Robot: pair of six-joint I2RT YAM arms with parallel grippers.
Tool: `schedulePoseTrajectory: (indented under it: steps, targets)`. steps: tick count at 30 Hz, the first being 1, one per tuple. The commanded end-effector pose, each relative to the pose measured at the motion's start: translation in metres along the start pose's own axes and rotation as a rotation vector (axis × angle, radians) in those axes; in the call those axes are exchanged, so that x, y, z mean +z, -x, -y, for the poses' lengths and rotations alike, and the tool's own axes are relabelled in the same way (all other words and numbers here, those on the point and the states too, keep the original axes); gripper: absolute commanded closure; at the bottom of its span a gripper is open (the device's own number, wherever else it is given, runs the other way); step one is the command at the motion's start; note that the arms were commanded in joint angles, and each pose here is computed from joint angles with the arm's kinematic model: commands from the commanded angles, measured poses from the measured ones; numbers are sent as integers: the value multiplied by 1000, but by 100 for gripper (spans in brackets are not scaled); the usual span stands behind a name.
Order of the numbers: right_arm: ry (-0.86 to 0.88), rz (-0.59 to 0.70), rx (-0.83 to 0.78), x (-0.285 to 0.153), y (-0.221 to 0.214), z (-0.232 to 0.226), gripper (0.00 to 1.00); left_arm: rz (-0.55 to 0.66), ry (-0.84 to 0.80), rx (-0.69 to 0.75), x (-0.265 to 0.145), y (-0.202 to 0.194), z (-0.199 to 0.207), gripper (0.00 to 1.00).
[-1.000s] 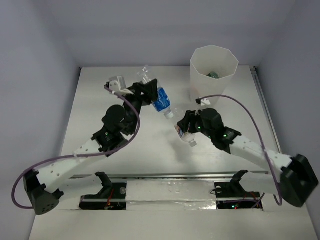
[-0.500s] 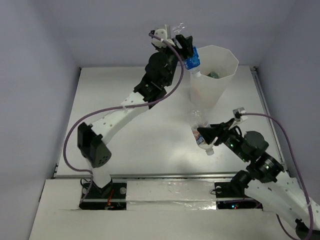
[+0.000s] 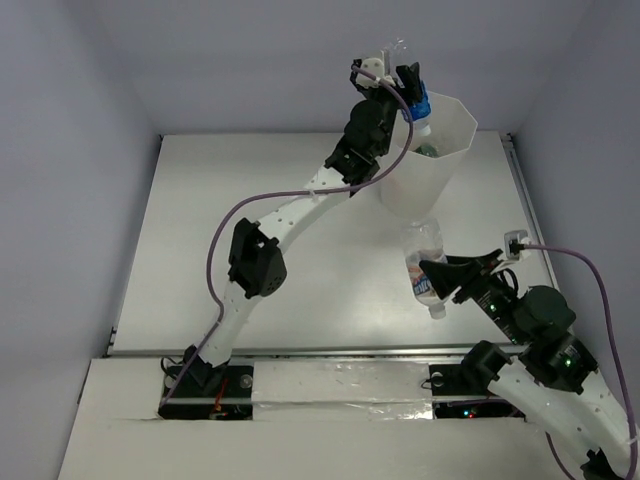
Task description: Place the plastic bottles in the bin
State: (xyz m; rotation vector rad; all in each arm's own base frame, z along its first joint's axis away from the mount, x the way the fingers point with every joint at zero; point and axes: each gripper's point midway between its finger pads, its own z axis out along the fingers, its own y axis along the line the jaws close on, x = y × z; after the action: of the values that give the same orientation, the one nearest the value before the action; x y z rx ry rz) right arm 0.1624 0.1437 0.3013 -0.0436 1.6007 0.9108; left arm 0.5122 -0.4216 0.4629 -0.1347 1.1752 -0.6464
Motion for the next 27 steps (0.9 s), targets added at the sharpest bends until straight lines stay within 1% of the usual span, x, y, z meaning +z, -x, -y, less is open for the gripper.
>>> schedulePoseTrajectory:
  steps: [1, 2, 4, 5, 7, 8, 9, 10, 11, 12, 13, 15, 16, 18, 19, 20, 21, 22, 23, 24, 25, 27]
  targets:
    - [16, 37, 16, -8, 12, -5, 66, 163, -15, -27, 8, 38, 4, 66]
    - [21, 43, 17, -9, 13, -7, 66, 155, -30, -17, 8, 30, 5, 64]
    - [36, 71, 14, -10, 23, -12, 66, 127, -27, 8, 8, 9, 1, 56]
    - [49, 90, 9, -11, 32, -17, 66, 126, -34, 8, 7, 8, 1, 42]
    - [47, 115, -9, -11, 43, -20, 66, 109, -39, 11, 4, 4, 0, 29]
    - [36, 112, -19, -7, 46, -20, 66, 102, -42, 8, 2, 6, 1, 20]
    - [35, 138, -27, -10, 58, -24, 66, 99, -63, 10, 0, 11, 5, 15]
    - [16, 135, -57, -9, 61, -22, 66, 110, -70, 14, -3, 29, 8, 10]
    - [-15, 132, -70, -7, 64, -19, 66, 109, -72, 26, -5, 37, 9, 3]
    - [-51, 176, -74, -12, 81, -17, 66, 114, -84, 26, -10, 48, 16, 1]
    - [-69, 194, -93, -14, 88, -15, 66, 128, -94, 28, -17, 71, 18, 1]
    - [-100, 240, -100, -17, 103, -14, 66, 151, -127, 24, -27, 98, 24, 1]
    - [-100, 275, -104, -21, 118, -18, 66, 158, -139, 21, -39, 119, 25, 1]
    - [-126, 294, -112, -15, 129, -19, 66, 177, -147, -7, -54, 143, 23, 1]
    - [-126, 331, -116, -17, 145, -25, 66, 163, -151, -17, -73, 153, 16, 1]
    - [-139, 345, -118, -16, 152, -25, 66, 188, -159, -43, -85, 165, 14, 1]
    - [-162, 368, -121, -15, 160, -25, 66, 184, -160, -70, -97, 169, 9, 1]
    - [-174, 381, -137, -8, 167, -26, 66, 153, -152, -78, -121, 166, -5, 1]
    - [-177, 411, -135, -10, 181, -31, 66, 146, -141, -93, -132, 166, -13, 1]
    - [-204, 436, -136, -9, 190, -30, 66, 141, -131, -137, -146, 166, -21, 1]
    - [-225, 450, -159, 3, 197, -30, 66, 105, -120, -146, -170, 154, -37, 1]
    - [-283, 488, -170, 11, 214, -29, 66, 71, -92, -179, -195, 142, -53, 1]
